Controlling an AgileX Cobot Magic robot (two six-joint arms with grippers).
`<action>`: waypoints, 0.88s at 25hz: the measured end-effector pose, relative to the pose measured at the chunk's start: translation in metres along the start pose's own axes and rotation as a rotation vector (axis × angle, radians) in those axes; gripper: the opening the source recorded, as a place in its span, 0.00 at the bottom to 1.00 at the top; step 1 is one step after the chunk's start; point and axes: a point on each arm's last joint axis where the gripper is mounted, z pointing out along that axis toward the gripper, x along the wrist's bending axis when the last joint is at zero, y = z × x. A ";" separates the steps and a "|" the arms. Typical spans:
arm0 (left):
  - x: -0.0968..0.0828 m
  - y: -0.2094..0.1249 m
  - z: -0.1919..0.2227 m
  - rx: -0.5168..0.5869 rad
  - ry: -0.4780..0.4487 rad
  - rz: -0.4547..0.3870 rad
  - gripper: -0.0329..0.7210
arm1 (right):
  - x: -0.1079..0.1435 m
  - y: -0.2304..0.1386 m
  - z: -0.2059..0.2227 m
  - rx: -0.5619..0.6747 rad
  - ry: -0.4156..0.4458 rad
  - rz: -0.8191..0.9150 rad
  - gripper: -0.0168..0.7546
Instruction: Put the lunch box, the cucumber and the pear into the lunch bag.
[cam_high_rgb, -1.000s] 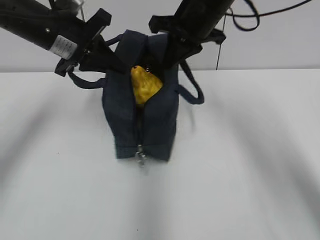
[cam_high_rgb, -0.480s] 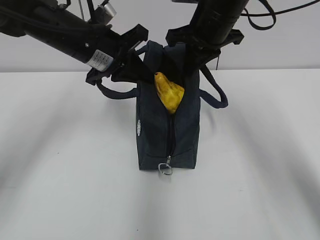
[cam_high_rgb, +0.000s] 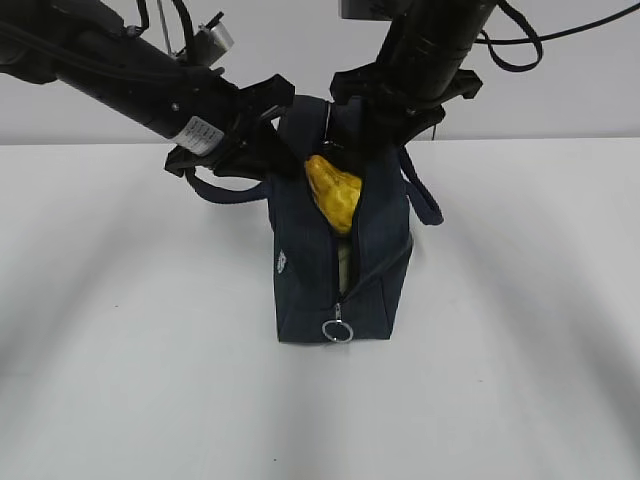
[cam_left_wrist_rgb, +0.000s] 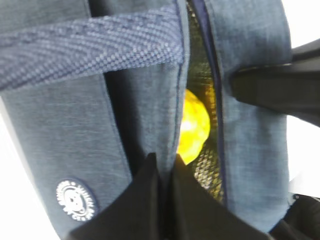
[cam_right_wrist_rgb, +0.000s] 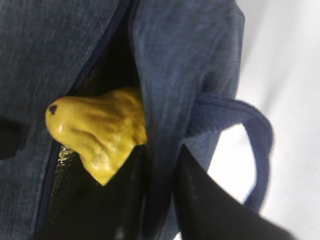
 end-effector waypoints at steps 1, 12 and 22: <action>0.001 0.000 0.000 0.003 0.006 0.006 0.20 | 0.000 0.000 0.000 0.000 0.002 0.001 0.35; -0.002 0.000 -0.016 0.012 0.012 0.035 0.75 | 0.007 -0.003 -0.047 -0.097 -0.016 -0.007 0.69; -0.023 -0.002 -0.051 -0.016 0.050 0.171 0.75 | 0.017 -0.052 -0.093 -0.140 -0.019 0.000 0.70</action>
